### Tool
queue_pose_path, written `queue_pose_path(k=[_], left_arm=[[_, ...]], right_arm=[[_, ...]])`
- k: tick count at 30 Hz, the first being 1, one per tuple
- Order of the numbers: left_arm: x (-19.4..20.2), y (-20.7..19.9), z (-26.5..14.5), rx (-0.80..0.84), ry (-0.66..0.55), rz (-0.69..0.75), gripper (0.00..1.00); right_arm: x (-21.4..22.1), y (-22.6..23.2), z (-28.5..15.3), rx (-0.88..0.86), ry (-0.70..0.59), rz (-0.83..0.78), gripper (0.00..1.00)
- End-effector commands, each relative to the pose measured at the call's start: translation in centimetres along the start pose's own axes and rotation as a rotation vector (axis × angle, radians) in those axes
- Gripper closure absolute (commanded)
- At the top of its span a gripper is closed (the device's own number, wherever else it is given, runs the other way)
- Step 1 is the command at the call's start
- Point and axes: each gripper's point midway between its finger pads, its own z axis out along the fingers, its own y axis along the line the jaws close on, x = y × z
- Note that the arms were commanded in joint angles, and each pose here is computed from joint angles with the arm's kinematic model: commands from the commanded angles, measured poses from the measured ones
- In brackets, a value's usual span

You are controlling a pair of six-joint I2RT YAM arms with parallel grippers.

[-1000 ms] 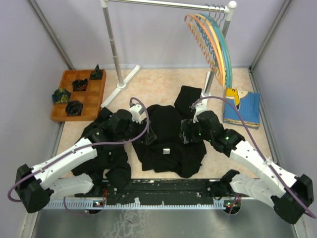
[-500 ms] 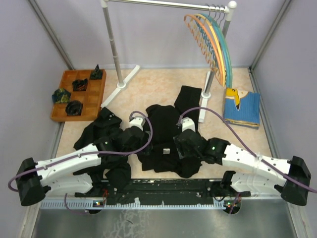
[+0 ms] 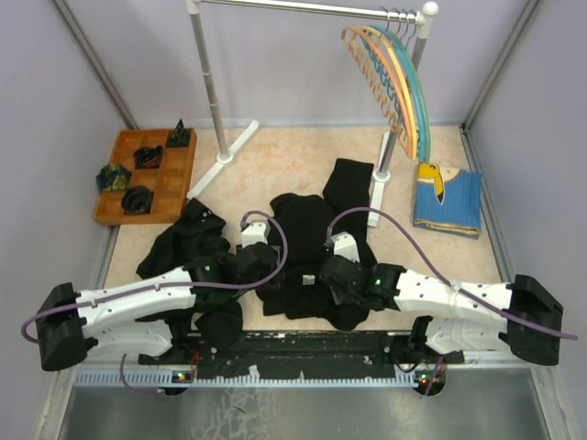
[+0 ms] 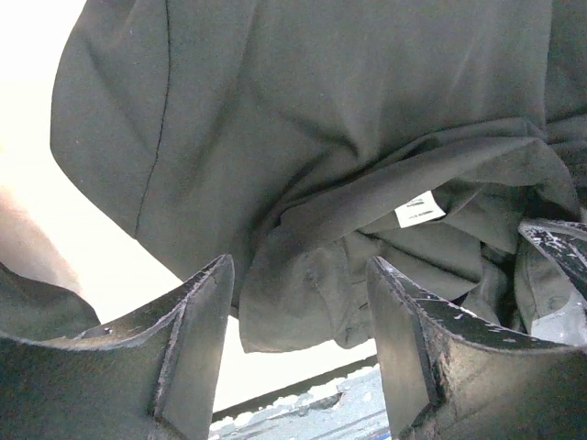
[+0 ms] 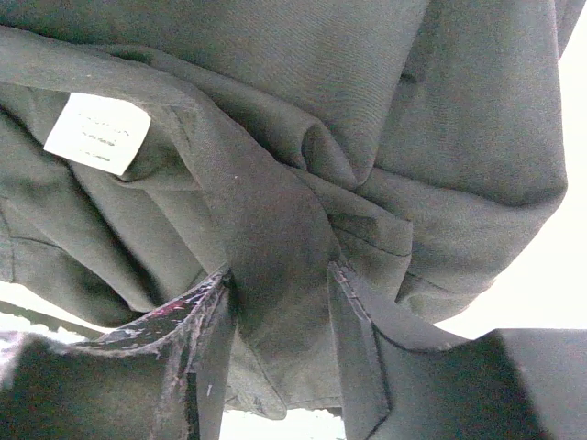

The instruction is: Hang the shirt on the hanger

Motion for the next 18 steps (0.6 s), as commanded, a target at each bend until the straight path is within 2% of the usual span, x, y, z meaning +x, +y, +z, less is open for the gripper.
queue_pose_path(k=[1,4,5,6,8,9,13,18], left_arm=[[0.3,-0.3,-0.1,-0.05,-0.015,-0.036,0.34],[1.2,-0.5,-0.3,-0.088,-0.009,-0.045,0.34],[1.5,-0.6,-0.4,-0.098,-0.008,-0.045,0.34],[1.9,-0.8,-0.4,-0.11,-0.007,-0.042,0.33],[2.4,-1.4,-0.6,-0.127,-0.015,-0.044,0.33],[2.7,-1.8,-0.8,-0.133,-0.022,-0.044,0.33],[3.0,-2.2,-1.1,-0.191,-0.049,-0.048,0.32],[2.1,-0.1,-1.3,-0.34,-0.105,-0.088,0.32]], right_arm=[[-0.3,0.2,0.5,0.02,-0.037,0.033,0.58],[-0.6,-0.4,0.4,0.042,-0.052,0.034,0.61],[-1.0,-0.3,0.1,0.037,-0.064,0.038,0.66],[-1.5,-0.2,-0.2,0.025,-0.079,0.041,0.78],[-2.7,0.5,-0.9,-0.016,-0.118,0.05,0.94],[-3.4,1.0,-1.4,-0.048,-0.137,0.049,0.98],[-6.6,2.9,-3.6,-0.19,-0.204,0.08,1.0],[-10.0,3.6,-6.0,-0.302,-0.255,0.104,1.0]])
